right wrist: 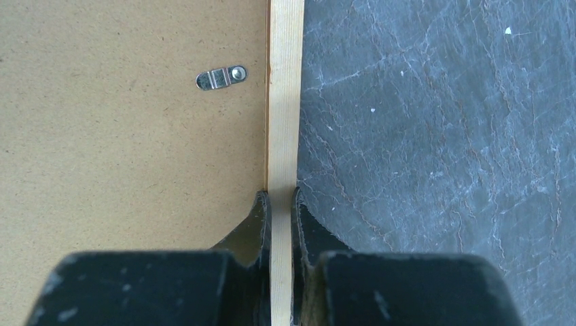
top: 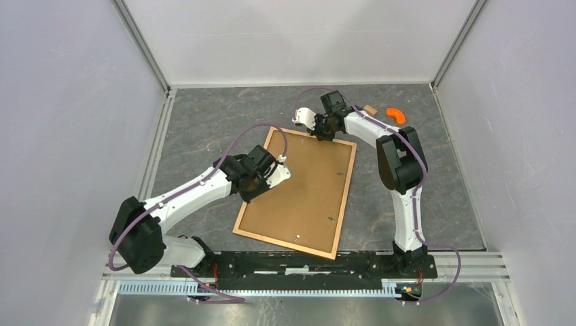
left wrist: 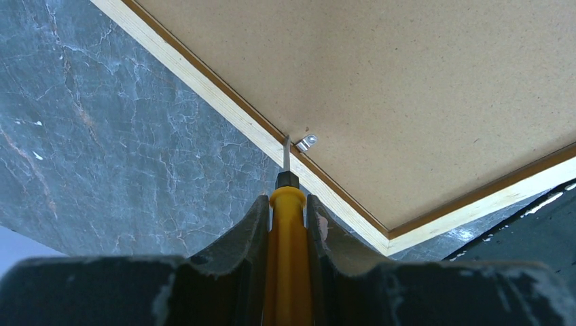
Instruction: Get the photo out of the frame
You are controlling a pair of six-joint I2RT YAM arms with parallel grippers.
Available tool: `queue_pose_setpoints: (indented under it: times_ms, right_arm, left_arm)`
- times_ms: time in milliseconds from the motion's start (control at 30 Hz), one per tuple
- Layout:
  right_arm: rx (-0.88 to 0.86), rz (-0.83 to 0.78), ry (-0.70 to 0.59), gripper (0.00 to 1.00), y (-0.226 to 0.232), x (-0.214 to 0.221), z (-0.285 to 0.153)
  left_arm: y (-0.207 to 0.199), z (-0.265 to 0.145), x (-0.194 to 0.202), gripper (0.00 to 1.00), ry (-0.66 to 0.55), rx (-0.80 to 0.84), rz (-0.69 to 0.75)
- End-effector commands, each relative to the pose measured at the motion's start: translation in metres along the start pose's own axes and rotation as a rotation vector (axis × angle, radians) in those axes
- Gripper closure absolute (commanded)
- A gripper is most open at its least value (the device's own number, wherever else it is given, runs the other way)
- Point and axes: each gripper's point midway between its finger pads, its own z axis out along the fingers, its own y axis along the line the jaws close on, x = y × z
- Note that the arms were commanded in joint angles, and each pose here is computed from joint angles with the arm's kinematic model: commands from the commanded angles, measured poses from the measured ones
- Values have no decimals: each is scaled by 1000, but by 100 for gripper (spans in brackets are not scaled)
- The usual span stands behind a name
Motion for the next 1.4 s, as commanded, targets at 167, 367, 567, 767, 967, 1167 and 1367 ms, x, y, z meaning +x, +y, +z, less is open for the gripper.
queue_pose_setpoints:
  times_ms: [167, 367, 567, 767, 967, 1167, 1367]
  right_arm:
    - [66, -18, -32, 100, -17, -8, -4]
    - [69, -13, -24, 100, -17, -5, -2]
    - [79, 1, -26, 100, -21, -5, -4]
    - [83, 12, -17, 100, -22, 0, -2]
    - [80, 22, -22, 100, -22, 0, -3]
    - [79, 23, -23, 100, -22, 0, -3]
    - [71, 28, -23, 100, -20, 1, -1]
  left_arm:
    - [-2, 3, 5, 98, 52, 0, 121]
    - [-16, -1, 9, 98, 95, 62, 167]
    - [-29, -5, 11, 98, 123, 104, 202]
    - [-37, -7, 9, 98, 114, 139, 205]
    - [-40, -1, 0, 98, 72, 143, 174]
    - [-45, 6, -10, 98, 10, 147, 139]
    - [-55, 0, -30, 98, -90, 202, 109]
